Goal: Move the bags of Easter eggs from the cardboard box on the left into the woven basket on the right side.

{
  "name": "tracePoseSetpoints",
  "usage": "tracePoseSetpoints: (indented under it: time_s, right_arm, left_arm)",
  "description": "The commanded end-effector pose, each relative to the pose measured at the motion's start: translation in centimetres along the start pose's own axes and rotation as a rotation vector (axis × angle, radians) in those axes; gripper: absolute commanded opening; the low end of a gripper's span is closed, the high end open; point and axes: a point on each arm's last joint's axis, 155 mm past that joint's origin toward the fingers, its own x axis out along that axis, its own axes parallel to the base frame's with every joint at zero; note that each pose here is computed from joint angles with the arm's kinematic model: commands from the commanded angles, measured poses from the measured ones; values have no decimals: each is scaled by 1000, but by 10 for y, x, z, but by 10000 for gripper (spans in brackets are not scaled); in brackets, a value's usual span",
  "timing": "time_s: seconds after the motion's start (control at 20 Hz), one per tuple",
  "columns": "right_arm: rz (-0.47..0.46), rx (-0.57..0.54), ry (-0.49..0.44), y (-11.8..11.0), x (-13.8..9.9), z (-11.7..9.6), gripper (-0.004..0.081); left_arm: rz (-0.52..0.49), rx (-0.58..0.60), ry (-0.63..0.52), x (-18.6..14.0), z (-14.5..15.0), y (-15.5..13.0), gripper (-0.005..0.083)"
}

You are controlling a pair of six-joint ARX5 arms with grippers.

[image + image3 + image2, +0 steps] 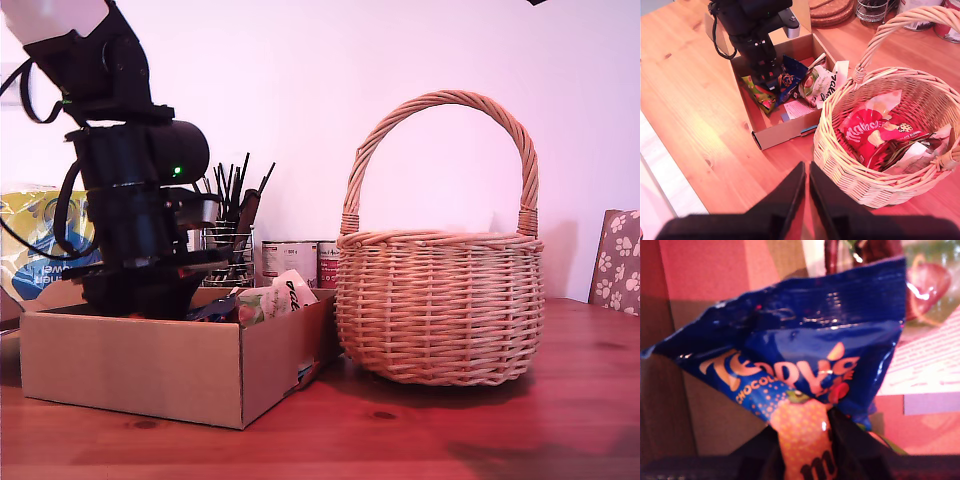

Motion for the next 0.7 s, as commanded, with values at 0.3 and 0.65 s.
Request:
tracePoseSetpoints:
  time_s: [0.3, 0.65]
  right_arm:
    - [-4, 2, 9, -1, 3, -5, -3]
    - [-148, -1, -6, -25, -11, -4, -11]
  left_arm:
    - [-59, 46, -164, -73, 29, -18, 111]
    - [-384, 254, -484, -184, 51, -111, 111]
